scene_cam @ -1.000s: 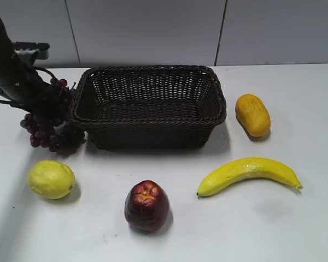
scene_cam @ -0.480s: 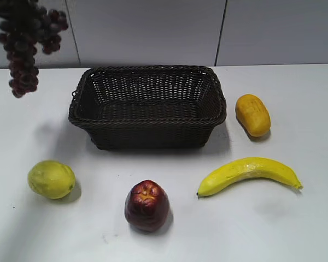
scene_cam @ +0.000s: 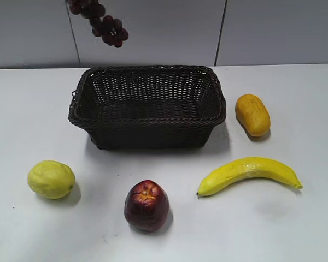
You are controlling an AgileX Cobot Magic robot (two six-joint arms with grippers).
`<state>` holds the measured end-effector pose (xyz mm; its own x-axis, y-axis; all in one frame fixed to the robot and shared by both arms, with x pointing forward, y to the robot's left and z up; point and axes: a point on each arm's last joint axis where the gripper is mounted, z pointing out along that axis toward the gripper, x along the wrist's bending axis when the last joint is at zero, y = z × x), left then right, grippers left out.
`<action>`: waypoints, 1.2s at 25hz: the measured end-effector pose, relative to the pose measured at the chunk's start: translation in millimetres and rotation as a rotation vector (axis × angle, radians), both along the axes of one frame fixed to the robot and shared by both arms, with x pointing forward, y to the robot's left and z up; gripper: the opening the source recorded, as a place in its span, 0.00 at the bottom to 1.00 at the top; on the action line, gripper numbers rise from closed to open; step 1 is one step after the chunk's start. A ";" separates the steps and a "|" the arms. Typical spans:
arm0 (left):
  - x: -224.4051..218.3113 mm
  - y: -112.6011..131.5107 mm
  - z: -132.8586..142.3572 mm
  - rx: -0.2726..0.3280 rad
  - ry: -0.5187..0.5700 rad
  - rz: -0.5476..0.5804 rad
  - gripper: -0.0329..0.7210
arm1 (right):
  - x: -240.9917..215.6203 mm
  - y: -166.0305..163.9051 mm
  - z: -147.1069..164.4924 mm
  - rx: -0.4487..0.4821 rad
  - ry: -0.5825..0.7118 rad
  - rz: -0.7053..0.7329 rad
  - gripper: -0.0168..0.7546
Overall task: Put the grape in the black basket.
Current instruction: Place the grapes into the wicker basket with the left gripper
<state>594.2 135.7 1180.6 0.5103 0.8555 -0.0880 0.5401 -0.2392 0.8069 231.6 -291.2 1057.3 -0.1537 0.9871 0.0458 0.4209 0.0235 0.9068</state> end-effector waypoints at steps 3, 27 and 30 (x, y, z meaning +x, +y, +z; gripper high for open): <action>8.5 -13.3 -18.7 0.017 0.041 -0.022 0.27 | 0.0 0.0 0.0 0.000 0.000 0.000 0.78; 40.8 -65.4 -179.7 0.277 0.467 -0.168 0.79 | 0.0 0.0 0.0 0.000 0.000 0.000 0.78; 35.9 -63.0 -169.5 0.283 0.474 -0.176 0.84 | 0.0 0.0 0.0 0.000 0.000 0.000 0.78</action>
<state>630.1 72.7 1011.1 0.6075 0.7850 -0.1212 0.7594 -0.5293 0.3783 231.6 -291.2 1057.3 -0.1537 0.9871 0.0458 0.4209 0.0235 0.9068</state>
